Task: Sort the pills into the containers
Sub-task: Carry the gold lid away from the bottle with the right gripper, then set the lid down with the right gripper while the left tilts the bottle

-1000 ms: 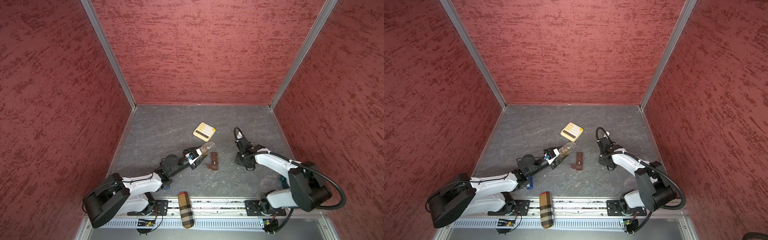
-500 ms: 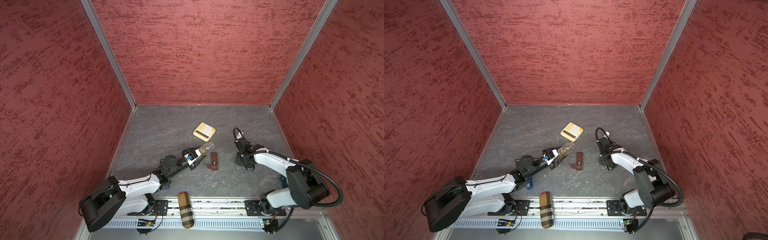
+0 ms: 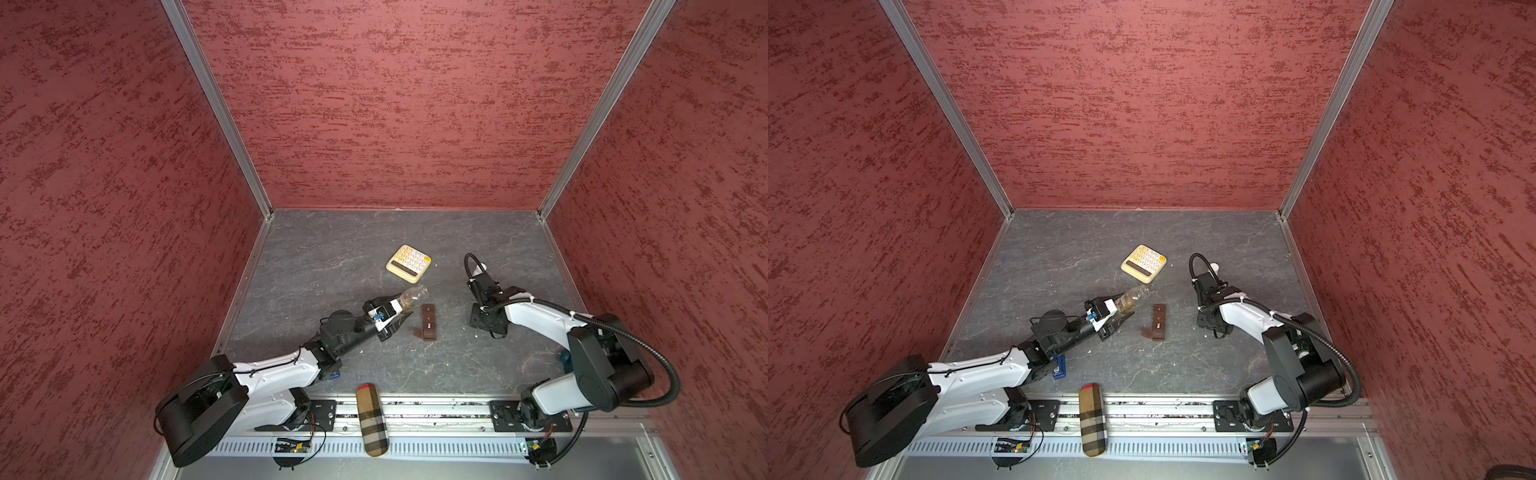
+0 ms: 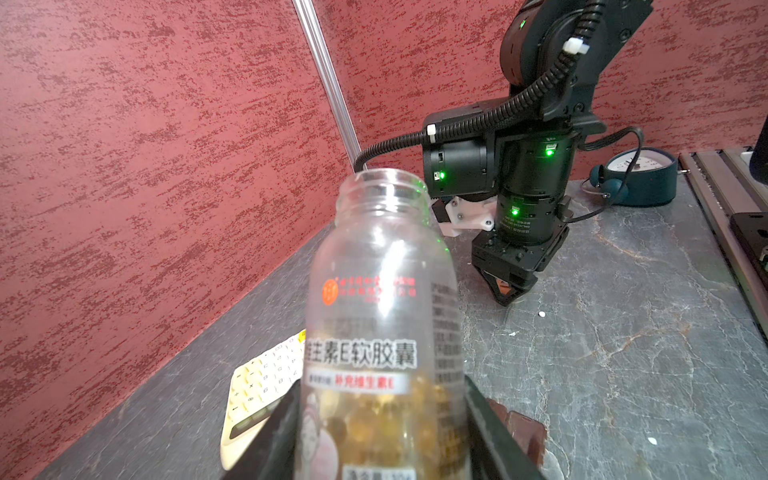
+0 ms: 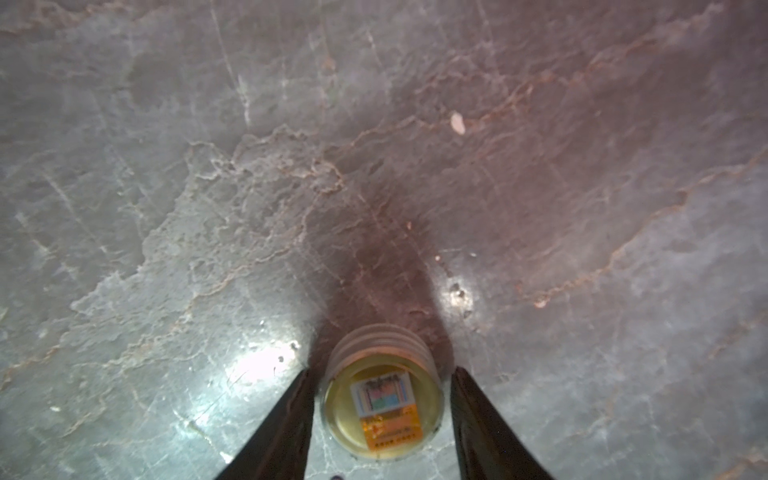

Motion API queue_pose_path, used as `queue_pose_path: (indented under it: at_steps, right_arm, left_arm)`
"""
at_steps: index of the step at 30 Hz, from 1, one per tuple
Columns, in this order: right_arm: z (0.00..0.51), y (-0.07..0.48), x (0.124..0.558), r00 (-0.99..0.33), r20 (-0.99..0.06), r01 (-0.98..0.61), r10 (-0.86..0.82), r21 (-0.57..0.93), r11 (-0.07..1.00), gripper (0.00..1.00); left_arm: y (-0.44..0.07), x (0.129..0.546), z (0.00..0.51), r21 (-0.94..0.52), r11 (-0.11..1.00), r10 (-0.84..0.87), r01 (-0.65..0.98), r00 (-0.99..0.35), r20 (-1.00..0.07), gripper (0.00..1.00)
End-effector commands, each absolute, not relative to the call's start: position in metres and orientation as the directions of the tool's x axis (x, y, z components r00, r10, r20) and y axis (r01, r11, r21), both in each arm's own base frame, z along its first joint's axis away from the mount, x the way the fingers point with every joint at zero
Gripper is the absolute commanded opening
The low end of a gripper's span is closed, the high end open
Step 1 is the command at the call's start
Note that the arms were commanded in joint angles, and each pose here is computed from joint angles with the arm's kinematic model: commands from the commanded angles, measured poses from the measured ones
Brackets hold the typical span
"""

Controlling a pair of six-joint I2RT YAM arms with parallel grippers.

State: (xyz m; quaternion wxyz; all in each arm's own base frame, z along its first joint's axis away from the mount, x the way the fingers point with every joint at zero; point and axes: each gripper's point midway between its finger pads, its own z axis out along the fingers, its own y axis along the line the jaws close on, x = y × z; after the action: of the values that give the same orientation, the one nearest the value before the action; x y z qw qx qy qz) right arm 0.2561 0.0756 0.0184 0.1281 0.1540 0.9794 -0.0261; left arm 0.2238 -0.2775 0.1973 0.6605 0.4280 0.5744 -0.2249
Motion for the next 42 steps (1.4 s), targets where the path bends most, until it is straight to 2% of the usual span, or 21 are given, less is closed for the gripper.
queue_pose_path:
  at_steps: [1, 4, 6, 12, 18, 25, 33, 42]
  right_arm:
    - [0.034, 0.076, 0.268, -0.909, -0.302, 0.305, 0.287, -0.015, 0.952, 0.58]
    - [0.043, 0.077, 0.27, -0.907, -0.307, 0.305, 0.287, -0.011, 0.952, 0.63]
    - [0.062, 0.078, 0.275, -0.89, -0.348, 0.309, 0.296, 0.02, 0.951, 0.65]
    - [0.122, 0.092, 0.289, -0.828, -0.457, 0.272, 0.323, 0.176, 0.946, 0.65]
    - [0.17, 0.135, 0.295, -0.763, -0.547, 0.061, 0.345, 0.47, 0.881, 0.51]
    - [0.165, 0.163, 0.287, -0.73, -0.537, -0.061, 0.422, 0.667, 0.742, 0.18]
    - [0.134, 0.173, 0.274, -0.777, -0.471, -0.065, 0.417, 0.719, 0.692, 0.07]
    - [0.11, 0.173, 0.265, -0.807, -0.442, -0.051, 0.391, 0.713, 0.7, 0.07]
  left_arm:
    - [-0.278, 0.222, 0.205, 0.324, 0.536, 0.194, 0.78, 0.26, -0.946, 0.0]
    - [-0.279, 0.222, 0.204, 0.331, 0.526, 0.215, 0.784, 0.254, -0.943, 0.0]
    - [-0.281, 0.22, 0.203, 0.337, 0.515, 0.23, 0.788, 0.252, -0.94, 0.0]
    - [-0.29, 0.217, 0.198, 0.362, 0.47, 0.316, 0.805, 0.23, -0.921, 0.0]
    - [-0.301, 0.209, 0.188, 0.373, 0.398, 0.421, 0.838, 0.194, -0.886, 0.0]
    - [-0.309, 0.207, 0.163, 0.378, 0.337, 0.539, 0.862, 0.153, -0.829, 0.0]
    - [-0.311, 0.204, 0.128, 0.355, 0.28, 0.652, 0.892, 0.094, -0.752, 0.0]
    - [-0.307, 0.198, 0.1, 0.319, 0.219, 0.73, 0.922, 0.062, -0.681, 0.0]
